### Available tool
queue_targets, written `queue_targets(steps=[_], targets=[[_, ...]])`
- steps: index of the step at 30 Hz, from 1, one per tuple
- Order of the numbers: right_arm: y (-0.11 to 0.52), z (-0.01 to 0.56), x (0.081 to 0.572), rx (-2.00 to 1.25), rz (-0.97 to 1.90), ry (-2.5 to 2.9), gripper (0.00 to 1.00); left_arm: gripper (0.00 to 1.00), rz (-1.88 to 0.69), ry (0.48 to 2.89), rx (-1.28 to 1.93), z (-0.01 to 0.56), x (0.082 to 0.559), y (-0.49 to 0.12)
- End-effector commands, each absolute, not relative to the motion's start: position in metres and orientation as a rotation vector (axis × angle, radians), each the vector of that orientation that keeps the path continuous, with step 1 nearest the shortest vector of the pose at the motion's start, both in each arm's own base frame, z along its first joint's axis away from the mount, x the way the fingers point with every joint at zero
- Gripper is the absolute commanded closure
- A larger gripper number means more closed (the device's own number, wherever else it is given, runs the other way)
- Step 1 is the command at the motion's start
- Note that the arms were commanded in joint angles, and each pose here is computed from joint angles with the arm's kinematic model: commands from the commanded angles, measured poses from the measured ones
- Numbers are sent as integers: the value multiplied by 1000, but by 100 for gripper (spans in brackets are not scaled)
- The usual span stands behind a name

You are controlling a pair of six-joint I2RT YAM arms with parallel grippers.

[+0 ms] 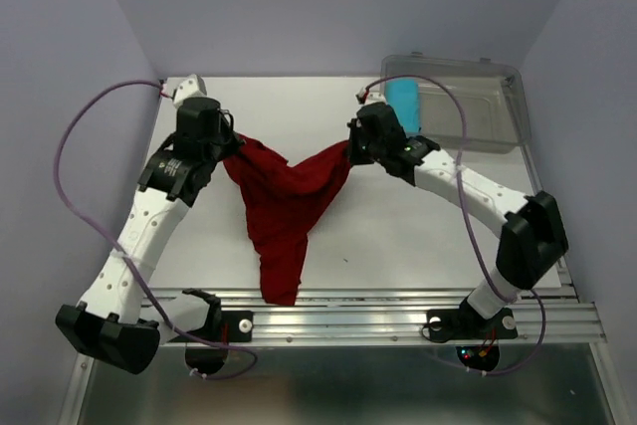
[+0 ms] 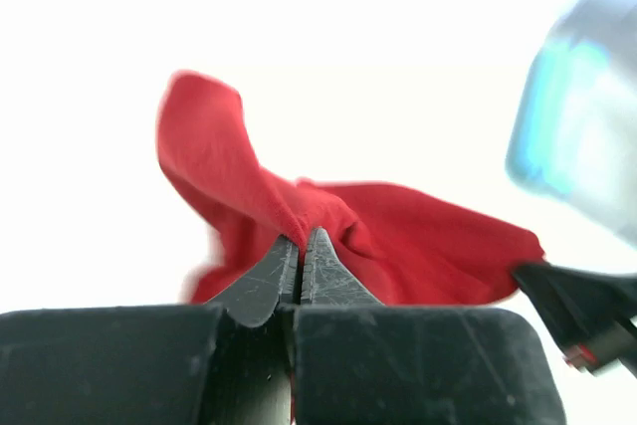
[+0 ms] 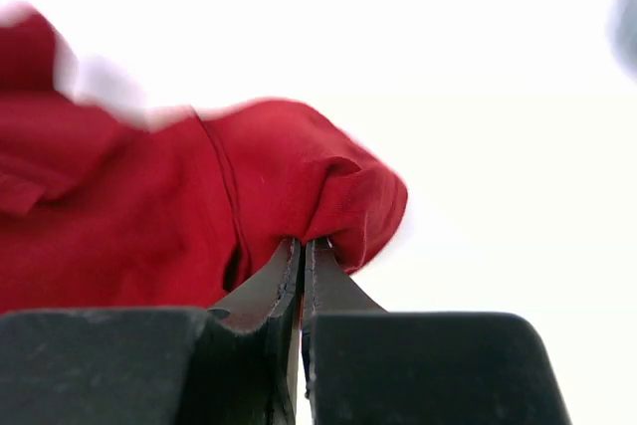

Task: Roll the t-shirts
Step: Flatten out the T-shirt at the center of the board.

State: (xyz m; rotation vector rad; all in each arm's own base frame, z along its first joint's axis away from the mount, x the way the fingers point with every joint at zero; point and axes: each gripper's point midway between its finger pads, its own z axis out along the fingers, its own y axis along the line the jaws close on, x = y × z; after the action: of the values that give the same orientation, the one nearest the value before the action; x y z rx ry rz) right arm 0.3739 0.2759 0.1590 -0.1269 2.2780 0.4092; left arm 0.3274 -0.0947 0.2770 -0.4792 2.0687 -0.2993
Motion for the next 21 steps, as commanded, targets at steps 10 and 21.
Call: queue_targets(steps=[10, 21], targets=[[226, 403, 352, 4, 529, 1733, 99, 100, -286, 1563, -515, 475, 263, -27], [188, 525, 273, -16, 737, 1445, 99, 100, -503, 1361, -380, 548, 208, -38]])
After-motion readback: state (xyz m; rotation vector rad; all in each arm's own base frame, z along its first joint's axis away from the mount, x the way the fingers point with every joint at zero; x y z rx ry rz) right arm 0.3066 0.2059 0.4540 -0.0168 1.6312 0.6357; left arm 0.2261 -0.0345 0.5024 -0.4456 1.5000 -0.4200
